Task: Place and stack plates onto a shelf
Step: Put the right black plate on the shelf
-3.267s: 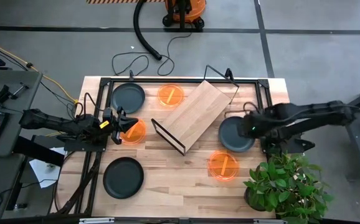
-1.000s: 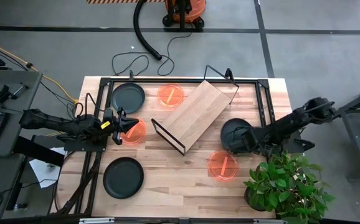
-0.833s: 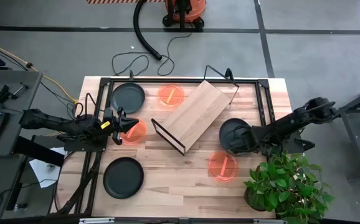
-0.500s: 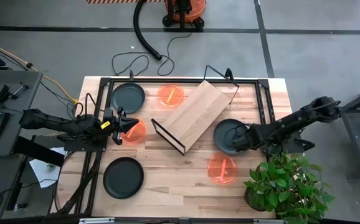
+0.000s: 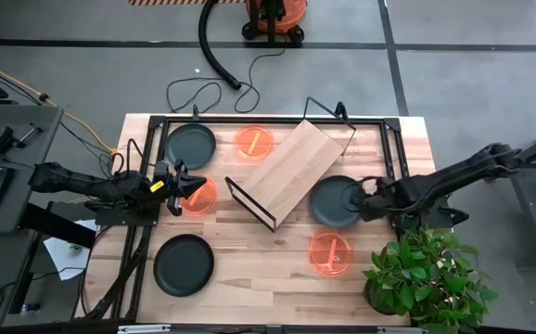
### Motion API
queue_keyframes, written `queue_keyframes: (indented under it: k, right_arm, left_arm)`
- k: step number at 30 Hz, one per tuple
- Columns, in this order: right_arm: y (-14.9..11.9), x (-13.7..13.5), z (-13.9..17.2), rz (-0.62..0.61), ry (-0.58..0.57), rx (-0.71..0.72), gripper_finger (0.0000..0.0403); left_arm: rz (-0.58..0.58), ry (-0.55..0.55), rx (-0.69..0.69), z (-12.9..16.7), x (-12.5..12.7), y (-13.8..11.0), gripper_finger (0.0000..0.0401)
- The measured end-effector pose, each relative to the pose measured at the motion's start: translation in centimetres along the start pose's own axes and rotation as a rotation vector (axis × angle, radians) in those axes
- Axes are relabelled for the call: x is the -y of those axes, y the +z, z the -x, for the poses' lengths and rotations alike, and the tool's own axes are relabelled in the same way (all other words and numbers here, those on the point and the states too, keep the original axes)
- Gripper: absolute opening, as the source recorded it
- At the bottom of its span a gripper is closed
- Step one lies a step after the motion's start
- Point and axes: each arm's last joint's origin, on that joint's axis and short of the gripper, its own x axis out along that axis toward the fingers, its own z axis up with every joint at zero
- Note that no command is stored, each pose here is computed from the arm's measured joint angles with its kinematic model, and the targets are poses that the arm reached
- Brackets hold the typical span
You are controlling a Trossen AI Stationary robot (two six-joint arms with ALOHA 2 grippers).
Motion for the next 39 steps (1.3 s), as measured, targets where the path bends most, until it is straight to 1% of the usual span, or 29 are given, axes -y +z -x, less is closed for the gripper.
queue_keyframes:
  k: [5,8,13,16,19,21,24,27,29,32,39]
  right_arm:
    - [0.3,0.6,1.4,0.094,0.099,-0.086,0.0]
    - [0.4,0.8,2.3,0.157,0.139,-0.134,0.0]
    - [0.5,0.4,4.4,0.285,0.224,-0.198,0.0]
    - [0.5,-0.1,6.0,0.36,0.308,-0.228,0.0]
    - [0.4,-0.9,7.2,0.386,0.407,-0.237,0.0]
    - [0.4,-1.4,7.4,0.353,0.464,-0.191,0.0]
    - [0.5,-2.5,7.1,0.254,0.536,-0.055,0.0]
    - [0.7,-3.7,5.9,0.145,0.554,0.109,0.0]
    - [0.8,-4.6,4.9,0.069,0.54,0.206,0.0]
    - [1.0,-6.1,3.0,-0.035,0.502,0.303,0.0]
    - [2.0,-10.0,-1.8,-0.171,0.424,0.422,0.0]
  left_arm:
    - [0.0,0.0,0.0,0.0,0.0,0.0,0.0001]
    - [0.0,0.0,0.0,0.0,0.0,0.0,0.0001]
    - [0.0,0.0,0.0,0.0,0.0,0.0,0.0001]
    - [0.0,0.0,0.0,0.0,0.0,0.0,0.0001]
    - [0.0,0.0,0.0,0.0,0.0,0.0,0.0001]
    - [0.0,0.0,0.0,0.0,0.0,0.0,0.0001]
    - [0.0,0.0,0.0,0.0,0.0,0.0,0.0001]
    - [0.0,0.0,0.0,0.0,0.0,0.0,0.0001]
    - [0.0,0.0,0.0,0.0,0.0,0.0,0.0001]
    - [0.0,0.0,0.0,0.0,0.0,0.0,0.0001]
    - [0.0,0.0,0.0,0.0,0.0,0.0,0.0001]
